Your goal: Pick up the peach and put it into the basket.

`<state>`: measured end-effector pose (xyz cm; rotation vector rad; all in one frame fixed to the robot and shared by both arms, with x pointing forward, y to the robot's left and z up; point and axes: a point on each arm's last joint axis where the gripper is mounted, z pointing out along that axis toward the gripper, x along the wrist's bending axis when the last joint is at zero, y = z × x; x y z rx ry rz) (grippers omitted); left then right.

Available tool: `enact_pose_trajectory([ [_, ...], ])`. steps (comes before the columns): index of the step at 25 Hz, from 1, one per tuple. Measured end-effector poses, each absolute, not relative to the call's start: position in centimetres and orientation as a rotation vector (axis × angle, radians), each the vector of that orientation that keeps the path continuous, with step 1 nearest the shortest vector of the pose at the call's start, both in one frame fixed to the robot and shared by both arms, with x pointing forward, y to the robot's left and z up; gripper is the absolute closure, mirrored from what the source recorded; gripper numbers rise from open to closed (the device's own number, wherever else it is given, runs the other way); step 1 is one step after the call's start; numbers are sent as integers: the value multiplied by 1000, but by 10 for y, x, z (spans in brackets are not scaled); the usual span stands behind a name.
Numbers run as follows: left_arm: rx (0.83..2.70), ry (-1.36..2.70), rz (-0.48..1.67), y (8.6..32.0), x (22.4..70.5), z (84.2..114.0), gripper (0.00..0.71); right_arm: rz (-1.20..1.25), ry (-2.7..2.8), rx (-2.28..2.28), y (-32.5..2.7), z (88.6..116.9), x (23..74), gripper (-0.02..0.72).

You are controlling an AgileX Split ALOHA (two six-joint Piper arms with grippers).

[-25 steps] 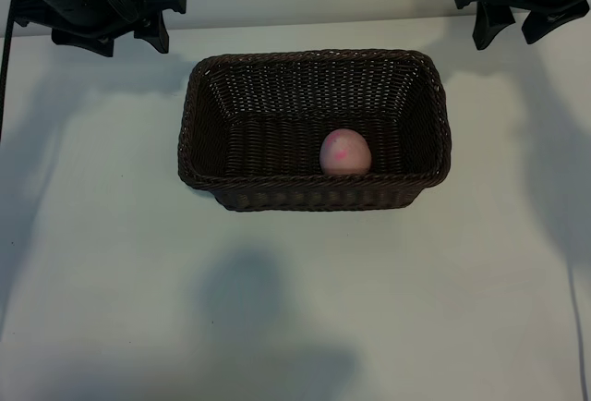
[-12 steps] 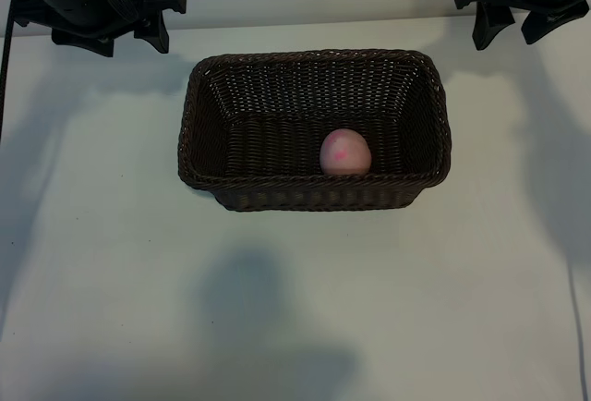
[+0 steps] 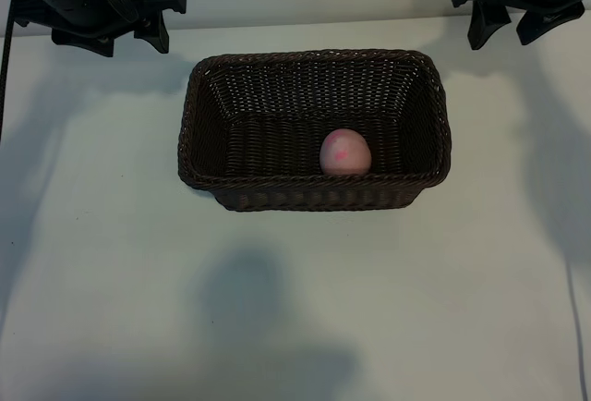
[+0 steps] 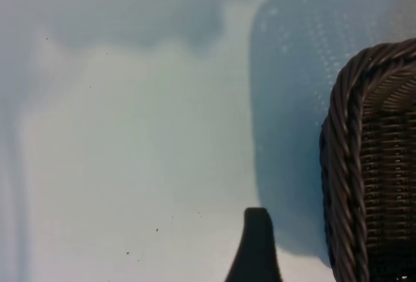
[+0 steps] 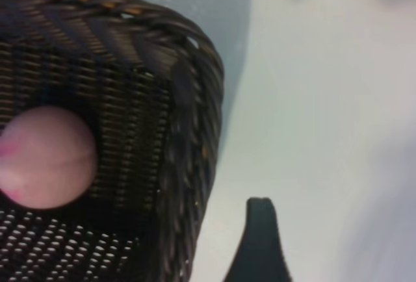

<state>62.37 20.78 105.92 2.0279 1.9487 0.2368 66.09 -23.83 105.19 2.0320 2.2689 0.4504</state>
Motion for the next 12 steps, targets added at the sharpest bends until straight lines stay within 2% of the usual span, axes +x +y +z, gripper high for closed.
enact_pose_trajectory([
  [12,2030,1947,237,208,624,1059,113,471,2272,2045,-237,1052,661,143],
])
